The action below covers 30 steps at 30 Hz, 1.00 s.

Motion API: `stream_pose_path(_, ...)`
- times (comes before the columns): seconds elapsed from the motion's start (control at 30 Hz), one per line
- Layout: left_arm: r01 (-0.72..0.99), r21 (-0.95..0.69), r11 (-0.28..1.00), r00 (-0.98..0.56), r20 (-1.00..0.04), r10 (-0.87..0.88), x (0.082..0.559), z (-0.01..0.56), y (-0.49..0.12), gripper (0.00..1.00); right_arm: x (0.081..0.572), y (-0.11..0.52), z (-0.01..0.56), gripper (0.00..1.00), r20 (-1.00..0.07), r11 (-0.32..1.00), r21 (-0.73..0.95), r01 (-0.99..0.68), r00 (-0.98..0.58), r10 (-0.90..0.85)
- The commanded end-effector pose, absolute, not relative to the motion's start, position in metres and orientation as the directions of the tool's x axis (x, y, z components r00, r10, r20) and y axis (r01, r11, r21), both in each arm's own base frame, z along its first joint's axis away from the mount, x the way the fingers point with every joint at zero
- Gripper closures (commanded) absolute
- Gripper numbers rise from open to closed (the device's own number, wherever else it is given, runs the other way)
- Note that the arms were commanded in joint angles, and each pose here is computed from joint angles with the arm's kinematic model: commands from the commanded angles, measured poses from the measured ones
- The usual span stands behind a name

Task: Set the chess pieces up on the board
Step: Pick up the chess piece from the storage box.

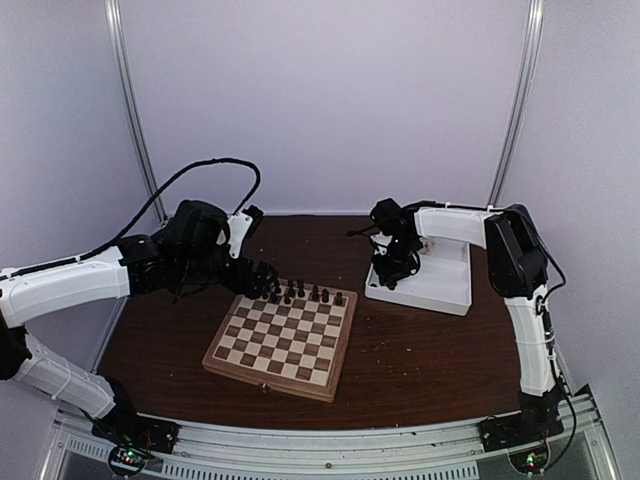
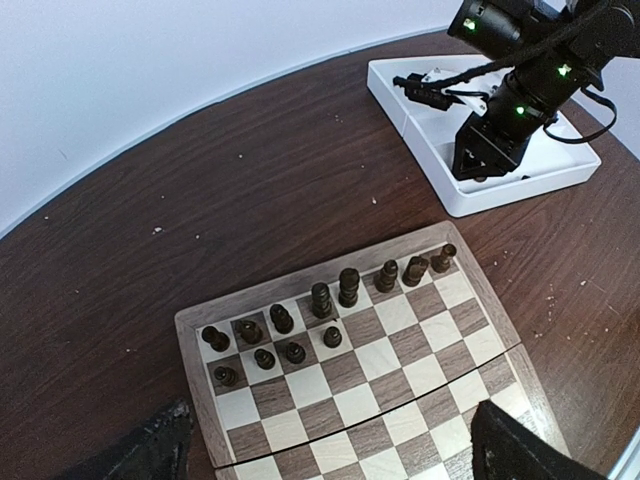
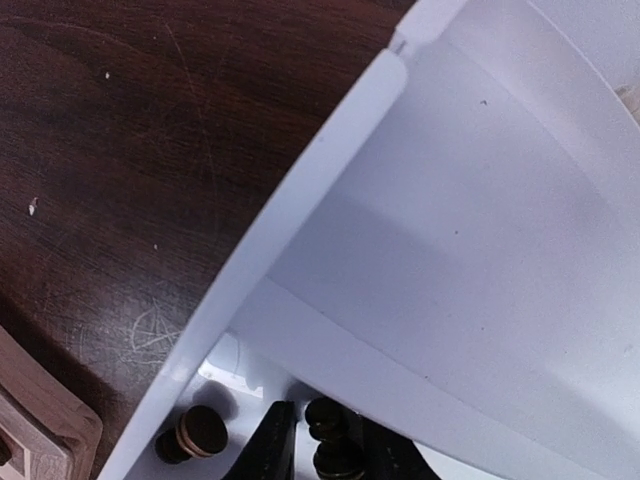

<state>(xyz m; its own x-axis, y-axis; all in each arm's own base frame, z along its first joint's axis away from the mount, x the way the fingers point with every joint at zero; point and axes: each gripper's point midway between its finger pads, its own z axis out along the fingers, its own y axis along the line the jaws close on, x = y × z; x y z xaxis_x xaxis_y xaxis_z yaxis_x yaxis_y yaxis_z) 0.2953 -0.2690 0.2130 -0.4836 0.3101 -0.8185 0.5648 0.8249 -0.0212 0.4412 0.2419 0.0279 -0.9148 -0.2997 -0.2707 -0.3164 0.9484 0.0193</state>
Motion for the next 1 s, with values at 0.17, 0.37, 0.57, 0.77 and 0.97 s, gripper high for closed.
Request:
stream_pose_path(0.17, 0.566, -0.054, 0.822, -0.468, -0.842, 0.267, 0.3, 0.225, -0.275, 0.03, 0.434, 0.232, 0.032, 0.89, -0.244, 0.935, -0.063, -0.349, -0.903, -0.354)
stream_pose_path(0.37, 0.571, -0.085, 0.816, -0.483, -0.839, 0.251, 0.297, 0.224, -0.277, 0.03, 0.44, 0.227, 0.068, 0.92, -0.395, 0.945, -0.071, -0.319, -0.861, -0.321)
stream_pose_path(0.57, 0.581, -0.131, 0.803, -0.508, -0.829, 0.233, 0.289, 0.22, -0.279, 0.04, 0.435, 0.225, 0.096, 0.91, -0.514, 0.956, -0.022, -0.293, -0.817, -0.262)
stream_pose_path(0.77, 0.575, -0.183, 0.797, -0.531, -0.825, 0.193, 0.284, 0.215, -0.28, 0.04, 0.424, 0.233, 0.104, 0.92, -0.568, 0.948, 0.06, -0.313, -0.792, -0.226)
stream_pose_path(0.97, 0.597, -0.216, 0.772, -0.538, -0.823, 0.185, 0.28, 0.219, -0.287, 0.04, 0.417, 0.243, 0.118, 0.91, -0.649, 0.926, 0.151, -0.346, -0.741, -0.171)
